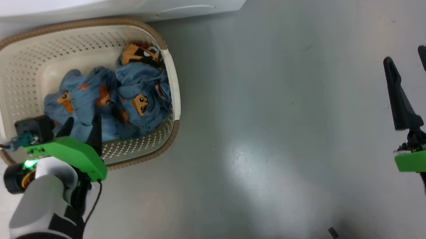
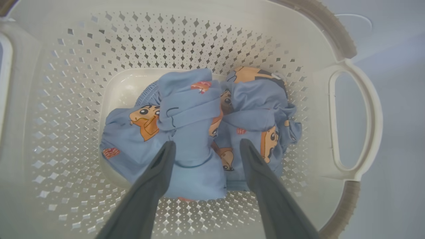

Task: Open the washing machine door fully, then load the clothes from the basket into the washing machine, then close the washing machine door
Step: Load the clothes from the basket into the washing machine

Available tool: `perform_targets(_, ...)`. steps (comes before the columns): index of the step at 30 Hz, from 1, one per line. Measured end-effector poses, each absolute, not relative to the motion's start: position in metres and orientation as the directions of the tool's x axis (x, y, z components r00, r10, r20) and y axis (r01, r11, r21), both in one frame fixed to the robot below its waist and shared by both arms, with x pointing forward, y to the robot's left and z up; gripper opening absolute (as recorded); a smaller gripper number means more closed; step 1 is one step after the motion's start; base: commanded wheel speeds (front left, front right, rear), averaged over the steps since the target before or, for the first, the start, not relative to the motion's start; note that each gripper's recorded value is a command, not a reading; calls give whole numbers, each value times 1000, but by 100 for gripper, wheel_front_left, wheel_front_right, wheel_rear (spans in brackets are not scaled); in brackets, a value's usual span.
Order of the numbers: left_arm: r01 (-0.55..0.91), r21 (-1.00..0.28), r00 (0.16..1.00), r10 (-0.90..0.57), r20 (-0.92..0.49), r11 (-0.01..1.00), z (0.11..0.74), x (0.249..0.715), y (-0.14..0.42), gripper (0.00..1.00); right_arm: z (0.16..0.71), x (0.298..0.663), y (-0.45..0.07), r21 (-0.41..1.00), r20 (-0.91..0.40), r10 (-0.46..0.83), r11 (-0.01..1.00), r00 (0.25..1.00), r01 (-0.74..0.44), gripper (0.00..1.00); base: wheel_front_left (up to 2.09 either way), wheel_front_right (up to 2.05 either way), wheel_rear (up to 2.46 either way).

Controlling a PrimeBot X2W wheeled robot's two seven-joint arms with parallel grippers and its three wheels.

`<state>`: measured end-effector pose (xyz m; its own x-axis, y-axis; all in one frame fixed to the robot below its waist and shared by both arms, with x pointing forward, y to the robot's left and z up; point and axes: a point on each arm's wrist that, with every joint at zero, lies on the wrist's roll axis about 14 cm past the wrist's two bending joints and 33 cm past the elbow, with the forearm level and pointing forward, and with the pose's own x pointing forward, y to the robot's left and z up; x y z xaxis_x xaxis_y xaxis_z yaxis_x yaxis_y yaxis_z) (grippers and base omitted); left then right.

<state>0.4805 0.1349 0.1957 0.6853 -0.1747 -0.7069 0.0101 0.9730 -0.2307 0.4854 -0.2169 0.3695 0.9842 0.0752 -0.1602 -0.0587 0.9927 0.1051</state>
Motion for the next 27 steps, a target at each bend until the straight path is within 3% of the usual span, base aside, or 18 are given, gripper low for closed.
perform_targets(23, 29, -223, 605, -195, -772, 974, 144, 487, 131, 100, 345, 497, -220, 88, -181, 77, 994, 980, -62, 100, 0, 0, 0)
perform_targets(24, 31, -224, 605, -197, -772, 974, 144, 487, 130, 90, 345, 497, -220, 88, -180, 77, 994, 981, -62, 100, 0, 0, 0)
perform_targets(25, 35, -224, 605, -199, -771, 974, 145, 488, 130, 45, 346, 497, -220, 89, -179, 78, 994, 981, -63, 100, 0, 0, 0)
perform_targets(26, 36, -225, 608, -200, -768, 974, 146, 489, 129, 9, 347, 497, -220, 89, -178, 79, 994, 981, -64, 100, 0, 0, 0)
perform_targets(27, 36, -226, 611, -200, -766, 973, 148, 491, 129, 0, 347, 497, -219, 89, -176, 80, 994, 981, -65, 100, 0, 0, 0)
